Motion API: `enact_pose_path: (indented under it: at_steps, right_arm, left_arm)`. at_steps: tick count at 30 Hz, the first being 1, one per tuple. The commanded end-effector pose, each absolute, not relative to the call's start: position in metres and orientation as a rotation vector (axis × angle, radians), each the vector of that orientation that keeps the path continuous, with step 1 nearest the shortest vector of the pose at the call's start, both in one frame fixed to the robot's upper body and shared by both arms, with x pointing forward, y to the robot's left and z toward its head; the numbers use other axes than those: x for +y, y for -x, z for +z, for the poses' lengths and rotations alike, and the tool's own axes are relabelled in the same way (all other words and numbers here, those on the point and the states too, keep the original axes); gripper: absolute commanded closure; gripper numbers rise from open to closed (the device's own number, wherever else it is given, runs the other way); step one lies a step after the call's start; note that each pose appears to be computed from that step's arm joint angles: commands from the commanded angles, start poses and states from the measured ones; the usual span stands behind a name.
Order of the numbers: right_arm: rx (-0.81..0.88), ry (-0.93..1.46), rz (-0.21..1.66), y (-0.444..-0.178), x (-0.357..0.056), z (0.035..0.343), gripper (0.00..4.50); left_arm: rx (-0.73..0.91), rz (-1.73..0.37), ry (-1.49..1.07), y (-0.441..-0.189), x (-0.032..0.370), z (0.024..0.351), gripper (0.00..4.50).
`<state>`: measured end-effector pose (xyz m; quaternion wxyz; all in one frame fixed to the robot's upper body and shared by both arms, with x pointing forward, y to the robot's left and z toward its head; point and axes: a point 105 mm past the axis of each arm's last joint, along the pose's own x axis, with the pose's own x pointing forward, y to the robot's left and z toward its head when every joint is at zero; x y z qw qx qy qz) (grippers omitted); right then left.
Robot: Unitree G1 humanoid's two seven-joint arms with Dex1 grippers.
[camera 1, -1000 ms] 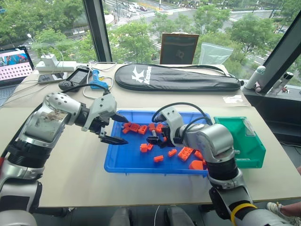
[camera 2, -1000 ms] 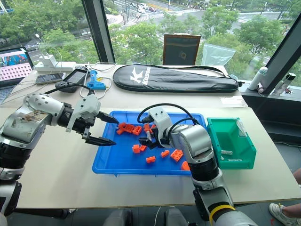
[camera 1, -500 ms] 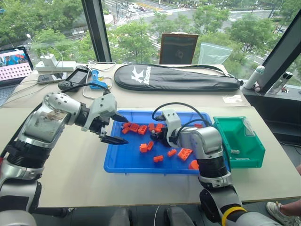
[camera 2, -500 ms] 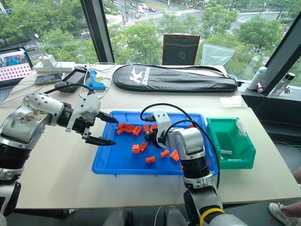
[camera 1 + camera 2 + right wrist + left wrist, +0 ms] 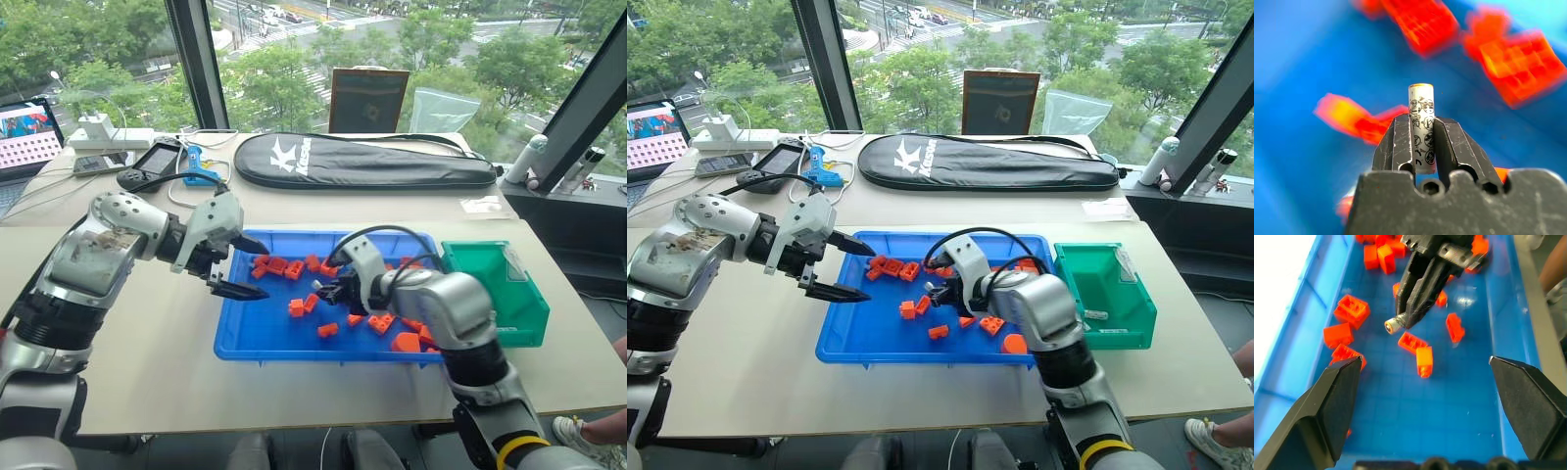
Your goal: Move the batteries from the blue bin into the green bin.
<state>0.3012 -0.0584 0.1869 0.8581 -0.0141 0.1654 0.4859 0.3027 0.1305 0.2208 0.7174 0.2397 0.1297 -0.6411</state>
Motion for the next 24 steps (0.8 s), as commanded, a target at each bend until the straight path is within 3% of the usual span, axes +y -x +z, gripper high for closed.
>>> enact_pose_path:
  at_steps: [1, 8, 16, 18, 24]
  right_arm:
    - [0.206, 0.060, 0.970, -0.297, -0.101, 0.226, 4.25]
    - [0.362, 0.224, 0.613, -0.291, -0.221, 0.235, 4.25]
    - [0.469, 0.172, 0.424, -0.288, -0.269, 0.199, 4.25]
    - [0.465, 0.181, 0.382, -0.292, -0.276, 0.195, 3.23]
    - [0.450, 0.235, 0.329, -0.296, -0.286, 0.196, 1.28]
  left_arm:
    - [0.162, -1.452, -0.470, -0.297, 0.120, 0.252, 0.00]
    - [0.009, -1.442, -0.420, -0.304, 0.100, 0.270, 0.00]
    - [-0.098, -1.365, -0.386, -0.321, 0.087, 0.281, 0.00]
    - [-0.095, -1.351, -0.401, -0.323, 0.086, 0.278, 0.00]
    - [-0.091, -1.312, -0.424, -0.330, 0.088, 0.275, 0.00]
